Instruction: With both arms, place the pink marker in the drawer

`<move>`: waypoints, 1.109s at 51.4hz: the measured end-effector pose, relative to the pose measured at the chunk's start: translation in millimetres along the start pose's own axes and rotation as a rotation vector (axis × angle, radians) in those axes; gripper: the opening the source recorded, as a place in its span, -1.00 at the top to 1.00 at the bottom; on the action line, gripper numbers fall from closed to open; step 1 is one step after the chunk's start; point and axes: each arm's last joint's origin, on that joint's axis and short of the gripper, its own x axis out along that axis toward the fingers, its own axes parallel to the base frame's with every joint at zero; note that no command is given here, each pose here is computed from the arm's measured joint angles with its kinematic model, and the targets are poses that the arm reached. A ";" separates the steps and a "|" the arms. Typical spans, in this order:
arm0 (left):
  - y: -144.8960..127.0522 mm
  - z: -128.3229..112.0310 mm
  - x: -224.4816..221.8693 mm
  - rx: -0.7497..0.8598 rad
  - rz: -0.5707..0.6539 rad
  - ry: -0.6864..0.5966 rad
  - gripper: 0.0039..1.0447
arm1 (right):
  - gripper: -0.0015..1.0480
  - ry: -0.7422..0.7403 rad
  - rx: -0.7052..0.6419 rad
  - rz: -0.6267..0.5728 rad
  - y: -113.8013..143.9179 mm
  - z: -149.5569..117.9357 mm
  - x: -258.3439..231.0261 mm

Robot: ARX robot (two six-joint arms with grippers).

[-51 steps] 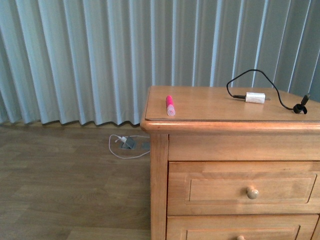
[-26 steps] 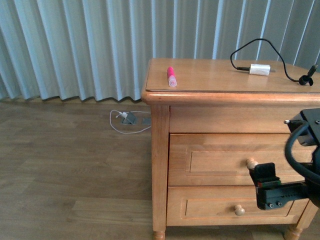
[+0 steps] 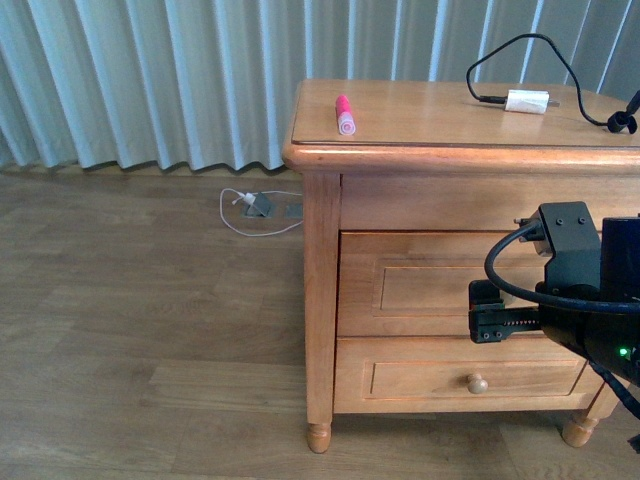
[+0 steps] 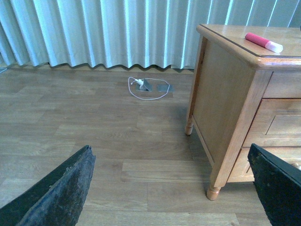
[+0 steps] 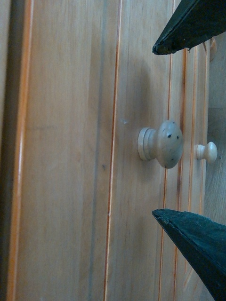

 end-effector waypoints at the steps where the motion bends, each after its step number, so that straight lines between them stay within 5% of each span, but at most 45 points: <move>1: 0.0 0.0 0.0 0.000 0.000 0.000 -0.89 | -0.84 -0.001 0.000 0.000 0.0 0.1 0.6; 50: 0.0 0.0 0.0 0.000 0.000 0.000 -0.89 | -0.84 -0.009 -0.009 0.057 9.6 -3.7 6.5; 57: 0.0 0.0 0.0 0.000 0.000 0.000 -0.89 | -0.52 -0.010 -0.003 0.056 11.0 -3.1 6.3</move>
